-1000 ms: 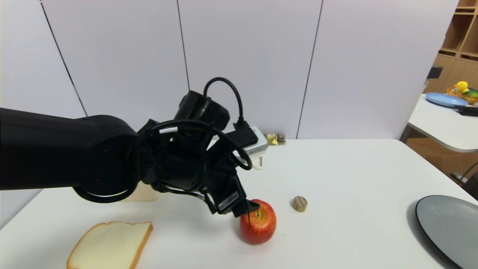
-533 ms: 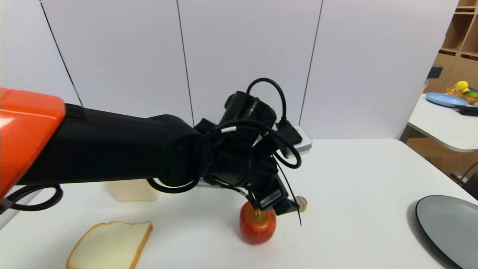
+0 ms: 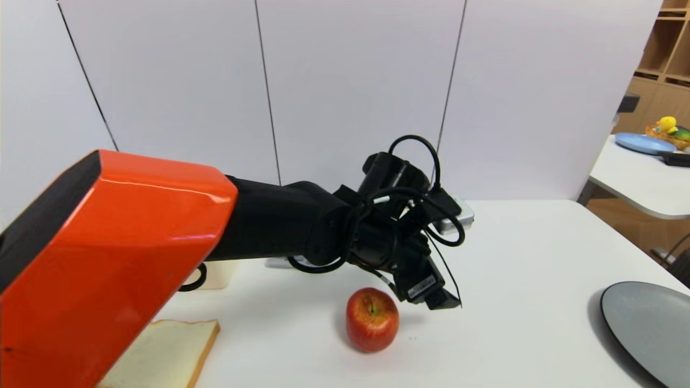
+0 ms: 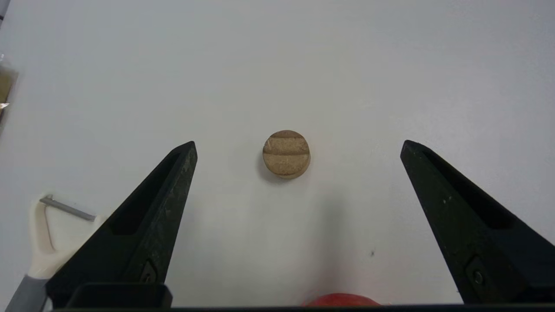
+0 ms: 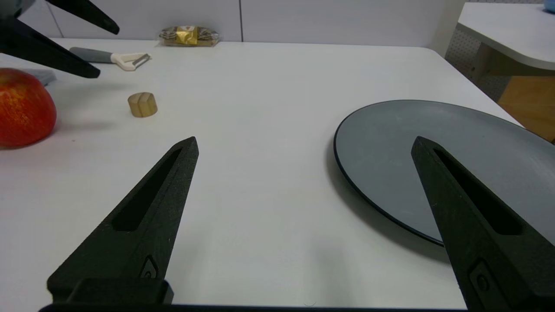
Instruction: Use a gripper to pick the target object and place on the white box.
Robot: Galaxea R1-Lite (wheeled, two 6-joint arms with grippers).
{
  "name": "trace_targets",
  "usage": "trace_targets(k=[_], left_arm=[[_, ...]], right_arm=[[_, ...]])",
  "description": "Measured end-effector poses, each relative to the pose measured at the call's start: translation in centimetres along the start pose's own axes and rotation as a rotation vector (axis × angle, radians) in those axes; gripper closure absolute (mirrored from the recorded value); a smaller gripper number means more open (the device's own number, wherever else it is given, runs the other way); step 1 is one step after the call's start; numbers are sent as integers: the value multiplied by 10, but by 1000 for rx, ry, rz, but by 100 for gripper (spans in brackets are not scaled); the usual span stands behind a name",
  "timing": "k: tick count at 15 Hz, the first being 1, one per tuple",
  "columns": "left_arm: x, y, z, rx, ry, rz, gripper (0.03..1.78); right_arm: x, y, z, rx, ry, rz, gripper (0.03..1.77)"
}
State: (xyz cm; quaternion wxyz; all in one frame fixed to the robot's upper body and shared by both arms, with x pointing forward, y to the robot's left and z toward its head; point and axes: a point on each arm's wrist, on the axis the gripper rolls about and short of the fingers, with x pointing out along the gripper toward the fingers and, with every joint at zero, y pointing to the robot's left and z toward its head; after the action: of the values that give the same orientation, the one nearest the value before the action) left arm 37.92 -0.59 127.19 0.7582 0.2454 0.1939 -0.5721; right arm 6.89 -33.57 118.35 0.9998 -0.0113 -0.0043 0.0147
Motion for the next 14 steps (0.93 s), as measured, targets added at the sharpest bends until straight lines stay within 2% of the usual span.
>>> trace_targets(k=[7,14], left_arm=[[33,6,-17,-98,42,-11,12],[42,7,-26,-133,109,-26,12]], right_arm=[[0,0,0,0,0,0,10],[0,0,0,0,0,0,10]])
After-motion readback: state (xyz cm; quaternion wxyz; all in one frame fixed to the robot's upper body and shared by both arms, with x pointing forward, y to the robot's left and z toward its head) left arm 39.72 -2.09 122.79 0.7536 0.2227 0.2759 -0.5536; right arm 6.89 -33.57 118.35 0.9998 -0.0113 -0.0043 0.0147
